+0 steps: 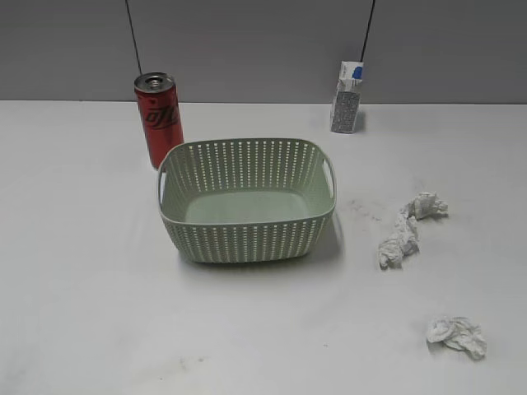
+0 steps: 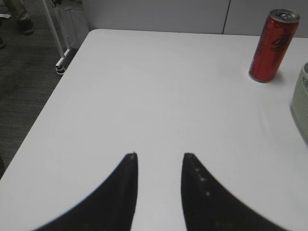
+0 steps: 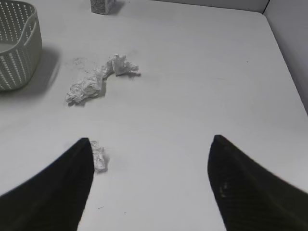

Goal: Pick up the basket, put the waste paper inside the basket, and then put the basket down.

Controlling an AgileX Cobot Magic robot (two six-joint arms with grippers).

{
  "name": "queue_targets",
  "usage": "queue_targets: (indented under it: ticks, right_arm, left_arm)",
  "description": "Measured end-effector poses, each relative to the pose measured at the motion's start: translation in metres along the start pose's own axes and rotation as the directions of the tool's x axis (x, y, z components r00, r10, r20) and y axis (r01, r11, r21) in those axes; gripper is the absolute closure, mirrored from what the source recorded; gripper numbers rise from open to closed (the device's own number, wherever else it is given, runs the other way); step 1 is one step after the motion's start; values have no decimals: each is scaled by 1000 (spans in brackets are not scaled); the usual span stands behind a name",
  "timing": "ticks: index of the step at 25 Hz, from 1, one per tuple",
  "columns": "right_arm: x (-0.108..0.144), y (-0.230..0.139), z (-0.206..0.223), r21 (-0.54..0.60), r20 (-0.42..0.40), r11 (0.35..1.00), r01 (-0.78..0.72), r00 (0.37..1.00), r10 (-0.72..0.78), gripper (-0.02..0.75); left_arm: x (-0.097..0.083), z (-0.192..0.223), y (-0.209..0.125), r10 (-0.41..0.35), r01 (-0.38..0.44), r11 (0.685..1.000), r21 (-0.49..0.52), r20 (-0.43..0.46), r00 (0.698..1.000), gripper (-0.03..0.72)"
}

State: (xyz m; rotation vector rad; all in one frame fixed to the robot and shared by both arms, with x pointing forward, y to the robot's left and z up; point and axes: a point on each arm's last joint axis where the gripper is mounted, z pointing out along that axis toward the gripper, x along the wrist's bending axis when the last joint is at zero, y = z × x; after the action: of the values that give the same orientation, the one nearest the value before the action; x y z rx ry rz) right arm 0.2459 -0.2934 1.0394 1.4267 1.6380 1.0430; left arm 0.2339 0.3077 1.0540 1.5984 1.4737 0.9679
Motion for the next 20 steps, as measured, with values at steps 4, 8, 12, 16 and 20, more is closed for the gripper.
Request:
queue_targets:
  ticks: [4, 8, 12, 16, 20]
  right_arm:
    - [0, 0, 0, 0, 0, 1000, 0, 1000, 0, 180]
    - [0, 0, 0, 0, 0, 1000, 0, 1000, 0, 180]
    - [0, 0, 0, 0, 0, 1000, 0, 1000, 0, 180]
    - [0, 0, 0, 0, 0, 1000, 0, 1000, 0, 180]
    - [0, 0, 0, 0, 0, 1000, 0, 1000, 0, 180]
  left_arm:
    - [0, 0, 0, 0, 0, 1000, 0, 0, 1000, 449]
    - [0, 0, 0, 0, 0, 1000, 0, 0, 1000, 449]
    - [0, 0, 0, 0, 0, 1000, 0, 0, 1000, 449]
    - [0, 0, 0, 0, 0, 1000, 0, 0, 1000, 449]
    - [0, 0, 0, 0, 0, 1000, 0, 0, 1000, 449]
